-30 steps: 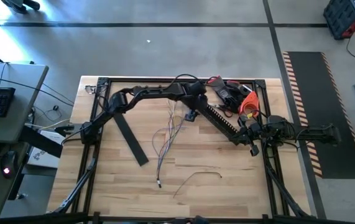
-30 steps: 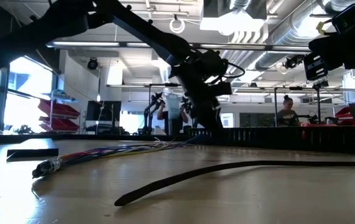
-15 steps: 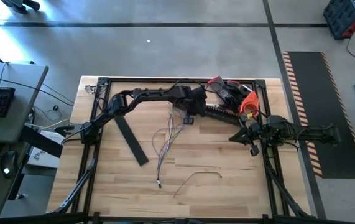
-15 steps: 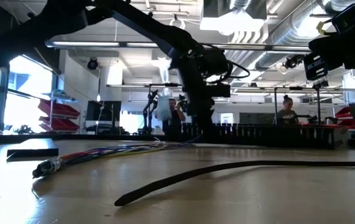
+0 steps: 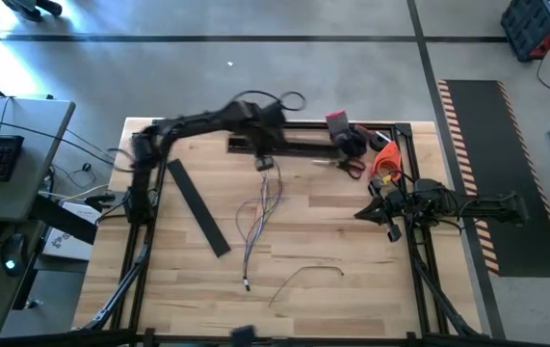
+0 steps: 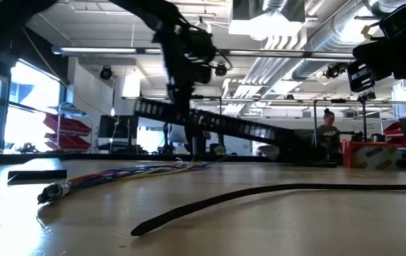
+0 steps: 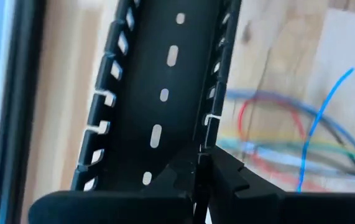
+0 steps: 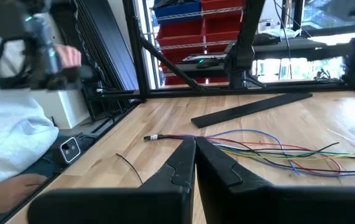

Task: Ziptie cables
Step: Wrap the cable wires with the black zip tie

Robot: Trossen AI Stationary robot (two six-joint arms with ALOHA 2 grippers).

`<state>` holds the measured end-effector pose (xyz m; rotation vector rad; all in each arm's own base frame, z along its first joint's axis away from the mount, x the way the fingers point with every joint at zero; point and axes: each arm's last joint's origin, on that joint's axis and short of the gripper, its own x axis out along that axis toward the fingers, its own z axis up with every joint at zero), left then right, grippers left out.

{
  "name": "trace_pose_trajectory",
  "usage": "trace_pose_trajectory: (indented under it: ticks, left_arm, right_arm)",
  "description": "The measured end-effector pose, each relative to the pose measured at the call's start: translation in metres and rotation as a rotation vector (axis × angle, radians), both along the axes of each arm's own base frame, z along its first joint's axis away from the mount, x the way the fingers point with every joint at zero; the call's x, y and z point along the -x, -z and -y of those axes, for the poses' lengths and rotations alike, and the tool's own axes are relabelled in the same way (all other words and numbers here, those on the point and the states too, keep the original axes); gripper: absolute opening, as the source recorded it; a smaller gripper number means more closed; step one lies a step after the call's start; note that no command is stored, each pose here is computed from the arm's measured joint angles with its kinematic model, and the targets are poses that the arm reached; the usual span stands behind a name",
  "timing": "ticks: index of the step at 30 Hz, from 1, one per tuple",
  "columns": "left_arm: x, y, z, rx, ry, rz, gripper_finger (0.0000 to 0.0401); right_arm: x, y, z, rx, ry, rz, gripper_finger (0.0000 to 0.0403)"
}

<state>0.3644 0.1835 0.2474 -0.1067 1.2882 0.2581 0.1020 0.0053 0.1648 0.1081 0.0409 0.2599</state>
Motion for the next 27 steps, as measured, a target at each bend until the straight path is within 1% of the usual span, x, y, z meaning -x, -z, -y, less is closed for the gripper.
trace_pose_trajectory:
  ticks: [3, 6, 8, 10, 12, 14, 17, 20, 22, 25, 27]
  left_arm:
    - [0.043, -0.012, 0.010, -0.037, -0.140, 0.039, 0.0000]
    - [0.090, -0.023, 0.032, -0.086, -0.302, 0.091, 0.0000]
    - [0.120, -0.022, 0.052, -0.099, -0.415, 0.109, 0.0000]
    - [0.148, -0.018, 0.074, -0.097, -0.518, 0.143, 0.0000]
    - [0.172, -0.013, 0.098, -0.064, -0.605, 0.207, 0.0000]
    - [0.192, -0.004, 0.120, -0.025, -0.680, 0.261, 0.0000]
    - [0.215, 0.013, 0.149, 0.019, -0.769, 0.331, 0.0000]
    - [0.229, 0.031, 0.171, 0.040, -0.836, 0.388, 0.0000]
    - [0.233, 0.042, 0.183, 0.047, -0.875, 0.415, 0.0000]
    - [0.233, 0.056, 0.198, 0.054, -0.919, 0.452, 0.0000]
    - [0.233, 0.065, 0.207, 0.062, -0.965, 0.449, 0.0000]
  right_arm:
    - [0.000, 0.000, 0.000, 0.000, 0.000, -0.001, 0.0000]
    - [0.000, 0.000, 0.000, 0.000, 0.000, 0.000, 0.0000]
    - [0.000, 0.000, 0.000, 0.000, 0.000, -0.001, 0.0000]
    - [0.000, 0.000, 0.000, 0.000, 0.000, 0.000, 0.0000]
    - [0.000, 0.000, 0.000, 0.000, 0.000, -0.001, 0.0000]
    - [0.000, 0.000, 0.000, 0.000, 0.000, 0.000, 0.0000]
    - [0.000, 0.000, 0.000, 0.000, 0.000, 0.000, 0.0000]
    - [0.000, 0.000, 0.000, 0.000, 0.000, -0.001, 0.0000]
    - [0.000, 0.000, 0.000, 0.000, 0.000, -0.001, 0.0000]
    - [0.000, 0.000, 0.000, 0.000, 0.000, -0.001, 0.0000]
    - [0.000, 0.000, 0.000, 0.000, 0.000, -0.001, 0.0000]
